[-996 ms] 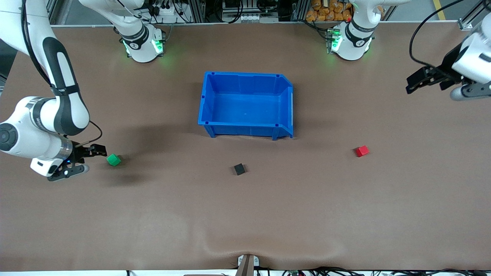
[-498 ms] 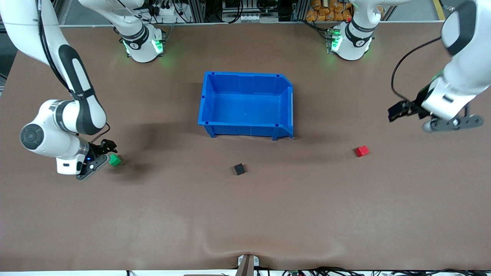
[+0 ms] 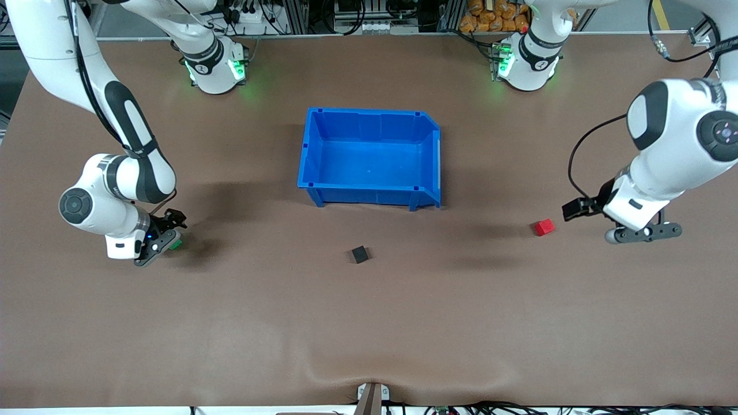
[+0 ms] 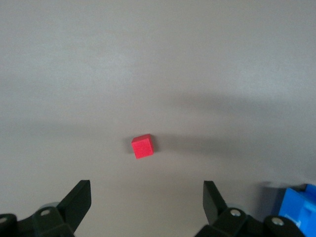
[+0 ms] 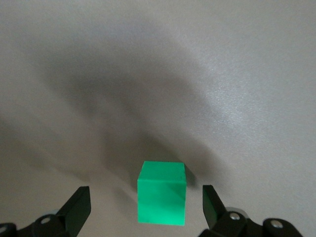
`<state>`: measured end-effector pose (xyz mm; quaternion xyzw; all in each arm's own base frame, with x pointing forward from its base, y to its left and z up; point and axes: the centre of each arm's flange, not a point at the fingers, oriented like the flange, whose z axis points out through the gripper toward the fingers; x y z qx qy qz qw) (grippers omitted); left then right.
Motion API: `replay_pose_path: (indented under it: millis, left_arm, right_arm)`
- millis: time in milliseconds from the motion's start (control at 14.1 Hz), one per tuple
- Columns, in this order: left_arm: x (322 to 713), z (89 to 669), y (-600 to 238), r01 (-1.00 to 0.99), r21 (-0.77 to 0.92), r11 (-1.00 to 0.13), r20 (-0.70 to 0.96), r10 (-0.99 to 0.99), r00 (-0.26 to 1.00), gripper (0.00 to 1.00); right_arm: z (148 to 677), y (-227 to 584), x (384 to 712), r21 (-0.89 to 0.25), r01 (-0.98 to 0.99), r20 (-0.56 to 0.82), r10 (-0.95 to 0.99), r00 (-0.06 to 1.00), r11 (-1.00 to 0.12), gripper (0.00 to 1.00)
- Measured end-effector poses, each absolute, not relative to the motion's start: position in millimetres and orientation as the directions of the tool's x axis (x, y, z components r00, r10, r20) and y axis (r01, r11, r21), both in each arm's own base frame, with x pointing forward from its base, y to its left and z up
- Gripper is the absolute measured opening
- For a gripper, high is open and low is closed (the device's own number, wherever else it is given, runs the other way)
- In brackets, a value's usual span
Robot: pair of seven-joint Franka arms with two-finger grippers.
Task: Attach green and red cubes to black cube
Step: 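Reach the right gripper to the green cube while the left gripper reaches the red cube, then close the right gripper on the green cube while the left gripper grasps the red cube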
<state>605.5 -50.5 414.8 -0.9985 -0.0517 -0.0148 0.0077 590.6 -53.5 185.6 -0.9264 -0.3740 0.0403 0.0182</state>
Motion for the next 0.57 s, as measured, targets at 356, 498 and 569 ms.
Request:
replay_pose_path:
  millis: [356,498,569]
  left_arm:
    - [617.8,360.4,-55.1,0.232,-0.006,-0.973,0.011,0.232,0.973,1.00]
    - [624.3,326.2,-53.1,0.289,-0.001,-0.957,0.006,0.289,0.957,1.00]
    - [628.2,304.2,-50.4,0.319,0.004,-0.948,0.009,0.319,0.948,1.00]
  right_arm:
    - [180.3,-57.8,589.1,-0.068,0.686,-0.067,0.689,0.721,-0.724,1.00]
    - [178.3,-59.2,588.4,-0.070,0.685,-0.070,0.688,0.722,-0.726,0.97]
    - [177.6,-60.4,588.0,-0.070,0.683,-0.071,0.687,0.723,-0.727,0.97]
